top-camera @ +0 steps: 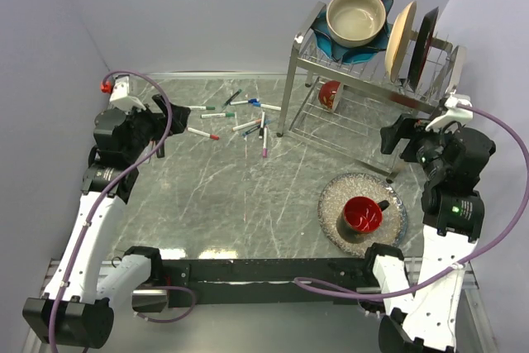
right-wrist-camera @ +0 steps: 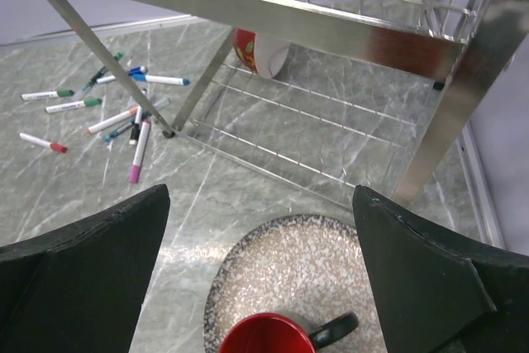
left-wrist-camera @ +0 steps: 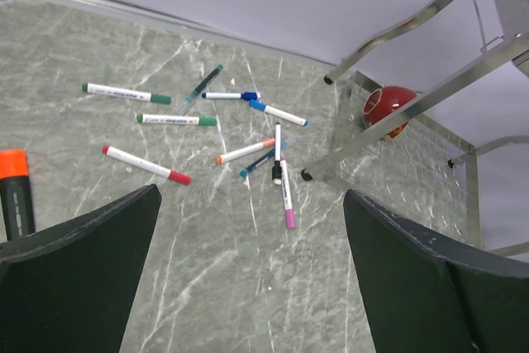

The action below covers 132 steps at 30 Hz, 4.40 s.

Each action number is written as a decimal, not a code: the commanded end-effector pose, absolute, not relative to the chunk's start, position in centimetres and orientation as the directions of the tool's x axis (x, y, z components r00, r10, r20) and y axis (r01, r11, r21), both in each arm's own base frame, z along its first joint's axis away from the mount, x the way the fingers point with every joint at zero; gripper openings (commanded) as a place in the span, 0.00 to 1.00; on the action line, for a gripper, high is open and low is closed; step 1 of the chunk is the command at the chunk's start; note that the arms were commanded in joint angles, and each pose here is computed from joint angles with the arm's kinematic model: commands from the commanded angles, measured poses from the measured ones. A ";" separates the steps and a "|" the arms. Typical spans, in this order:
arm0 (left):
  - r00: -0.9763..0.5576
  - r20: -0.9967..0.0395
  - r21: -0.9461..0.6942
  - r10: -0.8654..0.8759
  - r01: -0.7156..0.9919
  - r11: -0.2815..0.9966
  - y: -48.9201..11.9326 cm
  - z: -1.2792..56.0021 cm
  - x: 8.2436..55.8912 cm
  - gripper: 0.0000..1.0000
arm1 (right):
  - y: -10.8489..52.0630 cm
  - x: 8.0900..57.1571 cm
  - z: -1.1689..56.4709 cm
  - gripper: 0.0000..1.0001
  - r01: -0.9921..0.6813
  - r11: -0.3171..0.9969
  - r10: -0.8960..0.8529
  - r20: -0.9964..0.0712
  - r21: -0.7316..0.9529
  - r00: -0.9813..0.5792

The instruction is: Open the pen caps

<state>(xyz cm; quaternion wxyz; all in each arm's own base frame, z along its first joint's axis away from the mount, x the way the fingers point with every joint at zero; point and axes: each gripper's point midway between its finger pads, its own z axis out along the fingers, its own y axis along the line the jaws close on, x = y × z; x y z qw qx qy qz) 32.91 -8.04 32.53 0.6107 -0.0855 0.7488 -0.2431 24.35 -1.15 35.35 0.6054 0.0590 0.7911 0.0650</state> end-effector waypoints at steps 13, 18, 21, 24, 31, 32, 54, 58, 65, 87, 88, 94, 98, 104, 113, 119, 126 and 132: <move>-0.310 -0.843 -0.508 -0.441 0.185 0.841 -9.1 31.4 32.6 0.99 | 9.6 23.5 32.9 1.00 -0.655 0.751 -0.113 -0.959 0.088 -0.259; -0.326 -0.827 -0.527 -0.458 0.165 0.834 -9.1 30.5 32.9 0.99 | 14.2 21.2 30.1 1.00 -0.840 0.541 -0.262 -0.941 0.042 -0.215; -0.351 -0.812 -0.538 -0.466 0.141 0.831 -9.2 29.2 33.2 0.99 | 15.6 21.6 27.9 1.00 -0.869 0.492 -0.328 -0.915 0.045 -0.233; -0.386 -0.787 -0.552 -0.481 0.095 0.828 -9.0 27.3 33.6 0.99 | 16.8 22.3 25.8 1.00 -0.888 0.456 -0.390 -0.884 0.056 -0.256; -0.499 -0.715 -0.533 -0.490 -0.065 0.844 -8.3 21.6 35.2 0.97 | 16.8 25.5 21.4 1.00 -0.847 0.528 -0.415 -0.850 0.067 -0.326; -0.503 -0.711 -0.513 -0.491 -0.106 0.852 -7.8 20.8 35.6 0.97 | 16.9 25.9 21.2 1.00 -0.845 0.531 -0.414 -0.852 0.058 -0.319; -0.506 -0.537 -0.120 -0.675 -0.746 0.655 -6.4 5.4 47.8 0.47 | 16.5 26.6 17.0 1.00 -0.825 0.558 -0.435 -0.816 0.088 -0.381; -0.508 -0.534 -0.128 -0.675 -0.741 0.659 -6.5 4.9 48.1 0.49 | 16.6 26.6 17.0 1.00 -0.826 0.556 -0.438 -0.813 0.091 -0.384; -0.542 -0.506 -0.092 -0.671 -0.739 0.667 -6.9 3.0 48.2 0.52 | 16.6 26.6 16.8 1.00 -0.828 0.553 -0.441 -0.808 0.098 -0.391; -0.484 -0.523 -0.214 -0.701 -0.722 0.658 -7.1 7.0 49.9 0.65 | 16.7 26.4 16.8 1.00 -0.837 0.540 -0.450 -0.809 0.091 -0.379; -0.486 -0.520 -0.204 -0.702 -0.728 0.655 -7.0 6.7 50.0 0.66 | 16.7 26.4 16.8 1.00 -0.836 0.541 -0.450 -0.808 0.092 -0.381; -0.500 -0.524 -0.167 -0.690 -0.734 0.659 -6.4 5.6 50.6 0.66 | 16.8 26.3 17.1 1.00 -0.838 0.538 -0.447 -0.812 0.090 -0.375; -0.520 -0.514 -0.138 -0.683 -0.735 0.664 -6.4 4.6 50.6 0.65 | 16.7 26.4 17.2 1.00 -0.838 0.539 -0.447 -0.814 0.087 -0.372; -0.552 -0.499 -0.082 -0.668 -0.737 0.671 -6.2 3.3 50.1 0.61 | 16.7 26.4 17.2 1.00 -0.837 0.541 -0.446 -0.815 0.085 -0.371; -0.607 -0.496 -0.006 -0.621 -0.713 0.701 -5.5 2.2 49.0 0.46 | 16.8 26.3 17.3 1.00 -0.839 0.538 -0.445 -0.817 0.084 -0.368; -0.632 -0.521 0.045 -0.574 -0.692 0.721 -4.9 2.2 48.3 0.27 | 16.9 26.0 17.5 1.00 -0.847 0.524 -0.446 -0.820 0.086 -0.360; -0.649 -0.523 -0.021 -0.553 -0.638 0.769 -5.6 2.8 47.1 0.02 | 17.1 25.8 17.5 1.00 -0.854 0.513 -0.447 -0.820 0.091 -0.356; -0.645 -0.527 -0.169 -0.553 -0.559 0.812 -7.3 4.6 45.8 0.01 | 17.3 25.4 17.3 1.00 -0.863 0.493 -0.447 -0.820 0.108 -0.358</move>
